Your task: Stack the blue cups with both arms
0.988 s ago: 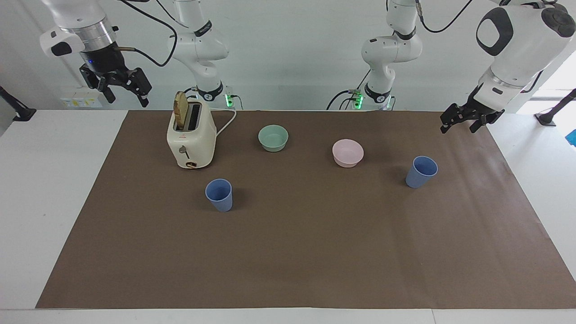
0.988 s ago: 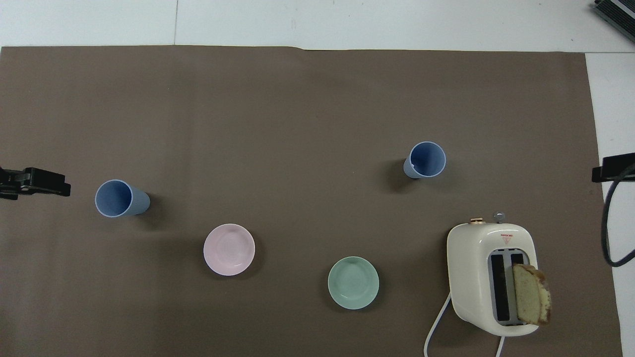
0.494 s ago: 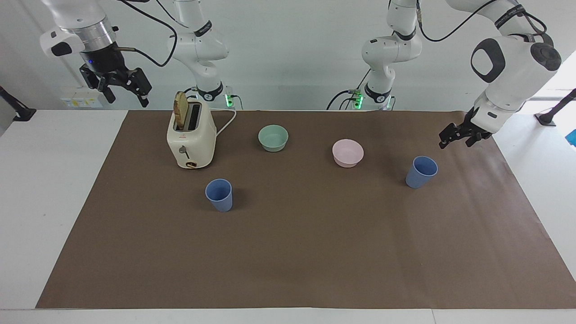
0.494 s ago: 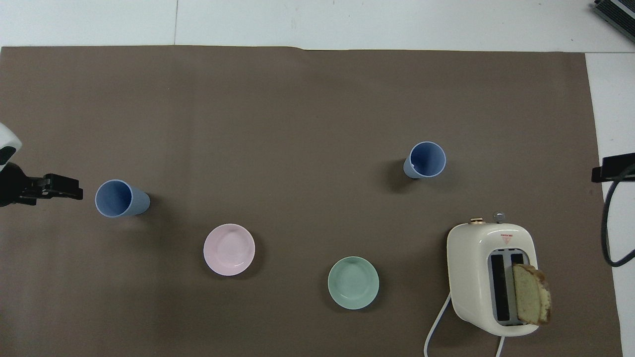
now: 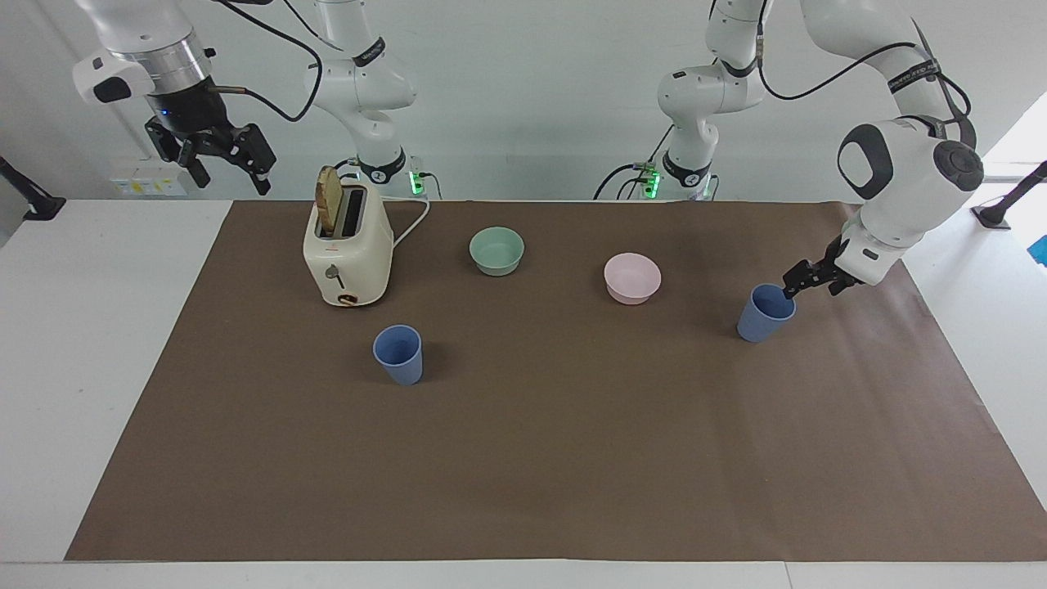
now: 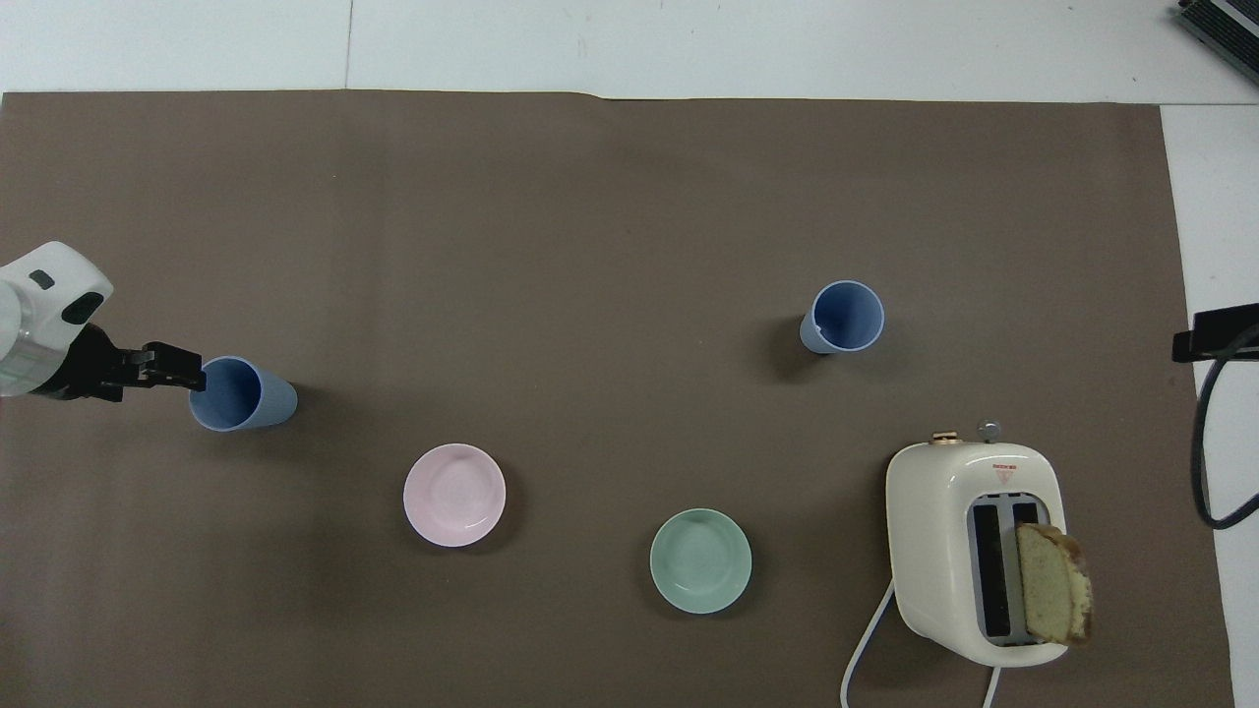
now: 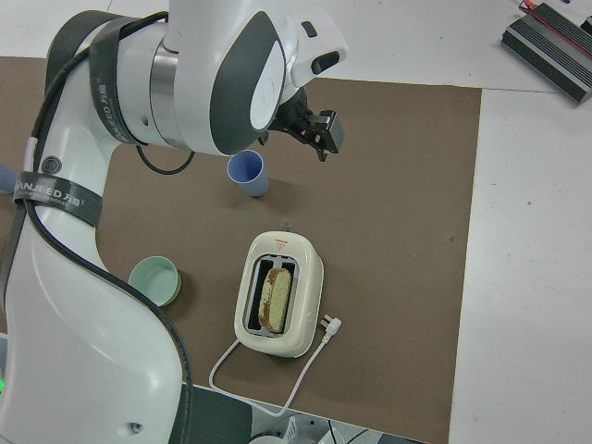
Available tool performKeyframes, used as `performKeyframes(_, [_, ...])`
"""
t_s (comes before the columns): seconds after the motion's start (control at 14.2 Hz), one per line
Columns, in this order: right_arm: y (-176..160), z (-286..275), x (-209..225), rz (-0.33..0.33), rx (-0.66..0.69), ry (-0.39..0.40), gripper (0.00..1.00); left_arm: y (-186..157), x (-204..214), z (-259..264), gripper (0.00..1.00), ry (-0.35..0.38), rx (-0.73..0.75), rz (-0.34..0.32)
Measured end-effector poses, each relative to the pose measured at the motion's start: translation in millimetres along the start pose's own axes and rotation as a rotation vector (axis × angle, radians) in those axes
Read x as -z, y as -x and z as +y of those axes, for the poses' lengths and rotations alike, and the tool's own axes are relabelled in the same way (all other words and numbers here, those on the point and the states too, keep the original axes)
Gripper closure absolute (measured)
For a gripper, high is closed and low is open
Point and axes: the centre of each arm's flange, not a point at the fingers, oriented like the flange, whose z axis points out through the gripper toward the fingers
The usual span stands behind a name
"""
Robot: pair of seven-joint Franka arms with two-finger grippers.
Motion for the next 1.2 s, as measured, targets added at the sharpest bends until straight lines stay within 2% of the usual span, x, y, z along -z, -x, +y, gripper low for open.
performKeyframes(0.28, [0.1,0.0,-3.7,-0.008,0.000,0.001,0.00,-10.9,-12.6,-1.6,0.00,-0.002,0.001,0.030])
performKeyframes(0.78, [0.2,0.1,-6.8,-0.014,0.000,0.001,0.00,-10.5,-32.9,6.2,0.00,-0.001,-0.012,-0.004])
performKeyframes(0.85, [0.2,0.1,-6.9,-0.015,0.000,0.001,0.00,-10.2,-33.7,7.1,0.05,-0.001,-0.014,-0.005])
performKeyframes(1.2, [0.2,0.7,-7.4,-0.016,-0.001,0.001,0.00,-9.2,-36.5,13.1,0.68,-0.001,-0.015,-0.011])
